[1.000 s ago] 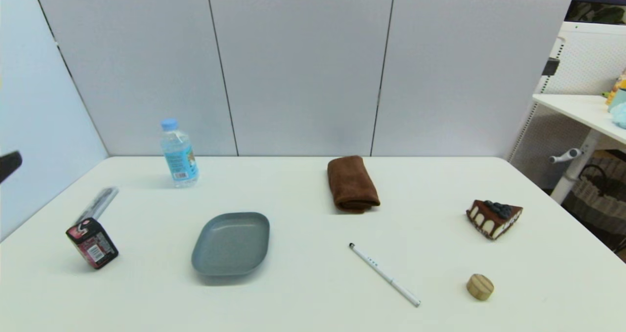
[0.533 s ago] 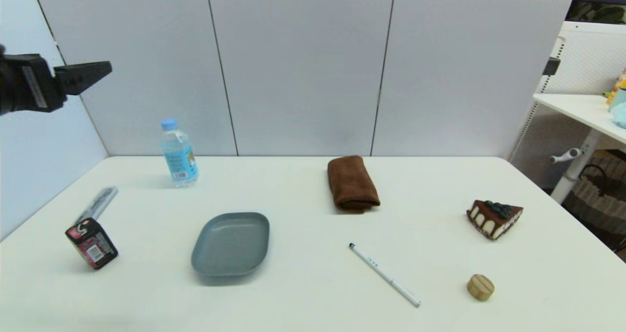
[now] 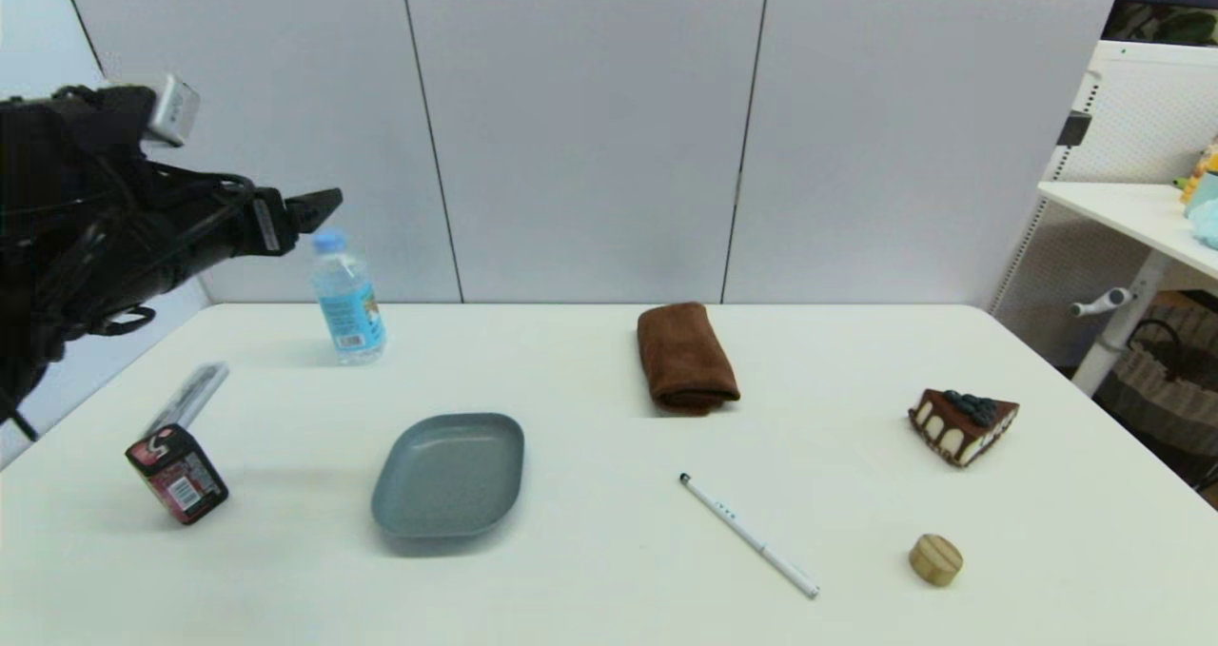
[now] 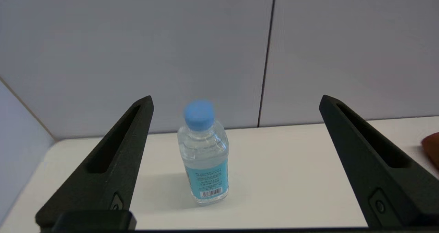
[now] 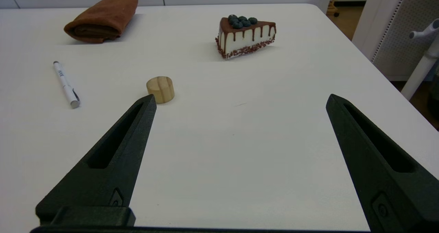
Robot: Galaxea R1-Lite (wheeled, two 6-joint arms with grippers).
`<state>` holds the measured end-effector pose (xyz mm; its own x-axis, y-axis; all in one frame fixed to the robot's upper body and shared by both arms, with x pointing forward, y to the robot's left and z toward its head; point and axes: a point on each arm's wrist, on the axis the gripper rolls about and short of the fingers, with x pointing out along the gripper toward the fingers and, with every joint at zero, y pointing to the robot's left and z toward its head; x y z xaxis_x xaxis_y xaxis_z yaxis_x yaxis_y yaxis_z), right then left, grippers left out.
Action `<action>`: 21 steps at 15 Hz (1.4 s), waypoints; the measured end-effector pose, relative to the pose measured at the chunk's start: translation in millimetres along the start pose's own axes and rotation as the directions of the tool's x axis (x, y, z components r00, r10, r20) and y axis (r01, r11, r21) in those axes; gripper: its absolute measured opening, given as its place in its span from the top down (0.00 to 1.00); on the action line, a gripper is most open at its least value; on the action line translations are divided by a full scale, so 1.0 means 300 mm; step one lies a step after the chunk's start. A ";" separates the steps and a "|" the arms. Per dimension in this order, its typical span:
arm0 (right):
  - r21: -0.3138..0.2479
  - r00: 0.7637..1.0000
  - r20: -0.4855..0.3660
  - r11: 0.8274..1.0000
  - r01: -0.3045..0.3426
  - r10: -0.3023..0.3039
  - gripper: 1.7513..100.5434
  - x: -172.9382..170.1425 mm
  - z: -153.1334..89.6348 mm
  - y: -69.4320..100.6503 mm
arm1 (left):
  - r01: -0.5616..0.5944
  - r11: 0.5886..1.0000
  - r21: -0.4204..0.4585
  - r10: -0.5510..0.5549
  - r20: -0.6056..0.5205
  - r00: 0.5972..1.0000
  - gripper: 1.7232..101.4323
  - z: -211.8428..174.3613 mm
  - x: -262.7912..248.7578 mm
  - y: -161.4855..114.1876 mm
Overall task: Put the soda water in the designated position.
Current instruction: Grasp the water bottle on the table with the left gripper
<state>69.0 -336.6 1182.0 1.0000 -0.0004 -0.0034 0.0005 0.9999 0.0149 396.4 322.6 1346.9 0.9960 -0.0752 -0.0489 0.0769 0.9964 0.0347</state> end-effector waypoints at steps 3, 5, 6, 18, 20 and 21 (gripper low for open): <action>0.000 1.000 0.000 1.000 0.000 0.000 0.03 0.000 0.000 0.000 | -0.070 0.996 -0.053 0.068 -0.042 0.997 0.04 -0.112 0.046 0.003; 0.000 1.000 0.000 1.000 -0.001 0.001 0.03 0.000 0.000 0.000 | -0.122 0.989 -0.085 0.119 -0.040 0.992 0.04 -0.173 0.073 0.007; 0.000 1.000 0.000 1.000 0.000 0.000 0.03 0.000 0.000 0.000 | -0.142 0.984 -0.109 0.139 -0.037 0.990 0.04 -0.202 0.089 0.009; 0.000 1.000 0.000 1.000 0.000 0.000 0.03 0.000 0.000 0.000 | -0.160 0.977 -0.139 0.158 -0.027 0.987 0.04 -0.346 0.260 0.021; 0.000 1.000 0.000 1.000 0.000 0.000 0.03 0.000 0.000 0.000 | -0.163 0.977 -0.139 0.159 -0.040 0.986 0.04 -0.367 0.280 0.023; 0.000 1.000 0.000 1.000 0.000 0.000 0.03 0.000 0.000 0.000 | -0.165 0.977 -0.138 0.160 -0.047 0.986 0.04 -0.379 0.289 0.025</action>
<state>69.0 -336.6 1182.0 1.0000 -0.0004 -0.0034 0.0005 0.9999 0.0153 478.0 328.0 1229.3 0.9922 0.0870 -0.0894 -0.0955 0.9908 -0.0959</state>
